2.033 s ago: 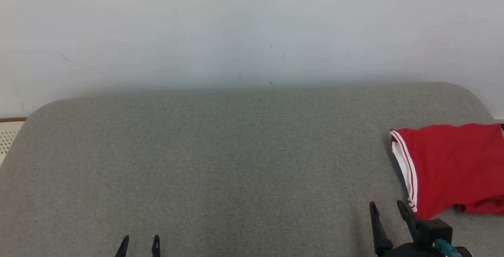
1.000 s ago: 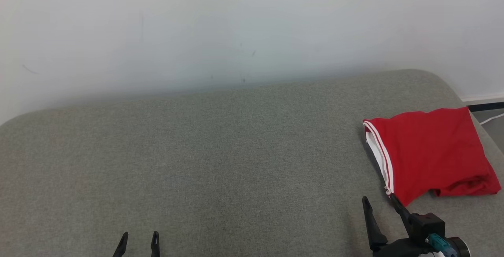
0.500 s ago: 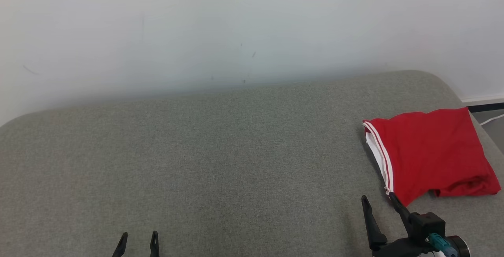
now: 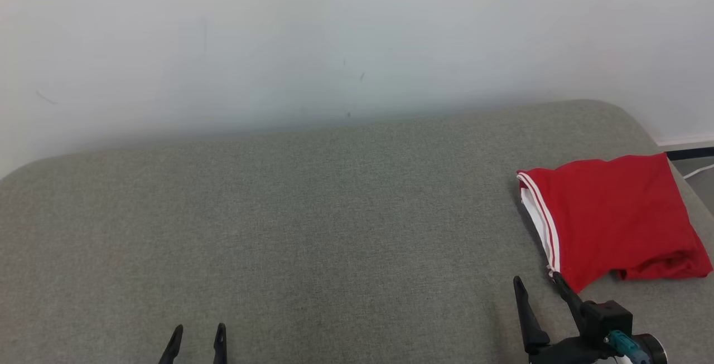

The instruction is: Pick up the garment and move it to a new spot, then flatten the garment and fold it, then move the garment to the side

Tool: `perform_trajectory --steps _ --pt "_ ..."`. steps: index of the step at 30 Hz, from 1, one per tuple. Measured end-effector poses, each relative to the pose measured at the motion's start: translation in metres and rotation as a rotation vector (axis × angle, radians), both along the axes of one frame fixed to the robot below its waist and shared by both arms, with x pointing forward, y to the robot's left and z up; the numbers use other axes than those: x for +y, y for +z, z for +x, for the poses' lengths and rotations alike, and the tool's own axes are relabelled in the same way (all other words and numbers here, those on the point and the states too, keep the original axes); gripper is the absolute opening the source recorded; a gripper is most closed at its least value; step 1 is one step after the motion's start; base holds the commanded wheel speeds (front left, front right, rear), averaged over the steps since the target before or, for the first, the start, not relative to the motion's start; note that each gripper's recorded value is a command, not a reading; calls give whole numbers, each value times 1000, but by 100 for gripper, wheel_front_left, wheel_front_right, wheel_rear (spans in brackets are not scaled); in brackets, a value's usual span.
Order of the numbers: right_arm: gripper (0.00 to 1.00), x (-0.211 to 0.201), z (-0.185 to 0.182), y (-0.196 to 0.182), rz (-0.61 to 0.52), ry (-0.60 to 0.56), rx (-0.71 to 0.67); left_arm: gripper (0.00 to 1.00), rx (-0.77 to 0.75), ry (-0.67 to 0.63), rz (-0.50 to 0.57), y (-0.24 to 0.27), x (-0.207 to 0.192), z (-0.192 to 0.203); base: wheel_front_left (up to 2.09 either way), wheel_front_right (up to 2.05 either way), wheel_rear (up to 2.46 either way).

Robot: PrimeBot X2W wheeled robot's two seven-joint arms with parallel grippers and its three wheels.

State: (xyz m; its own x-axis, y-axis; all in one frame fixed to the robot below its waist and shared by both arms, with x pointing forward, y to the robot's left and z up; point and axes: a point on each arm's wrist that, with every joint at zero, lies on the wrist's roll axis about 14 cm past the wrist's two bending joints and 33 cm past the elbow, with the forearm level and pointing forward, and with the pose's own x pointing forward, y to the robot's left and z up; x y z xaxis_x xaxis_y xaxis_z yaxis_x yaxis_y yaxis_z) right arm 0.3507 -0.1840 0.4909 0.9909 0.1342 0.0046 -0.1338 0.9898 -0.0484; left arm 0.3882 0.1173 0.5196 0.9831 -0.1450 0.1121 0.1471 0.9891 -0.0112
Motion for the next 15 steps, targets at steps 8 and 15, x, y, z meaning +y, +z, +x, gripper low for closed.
perform_trajectory --steps 8,15 --pt "0 1 -17 -35 33 -15 111 0 95 10 -7 -27 4 -8 0 0 0" --pt "0 -7 -13 -34 177 -71 130 0 160 47 -148 -35 15 -7 0 0 0"
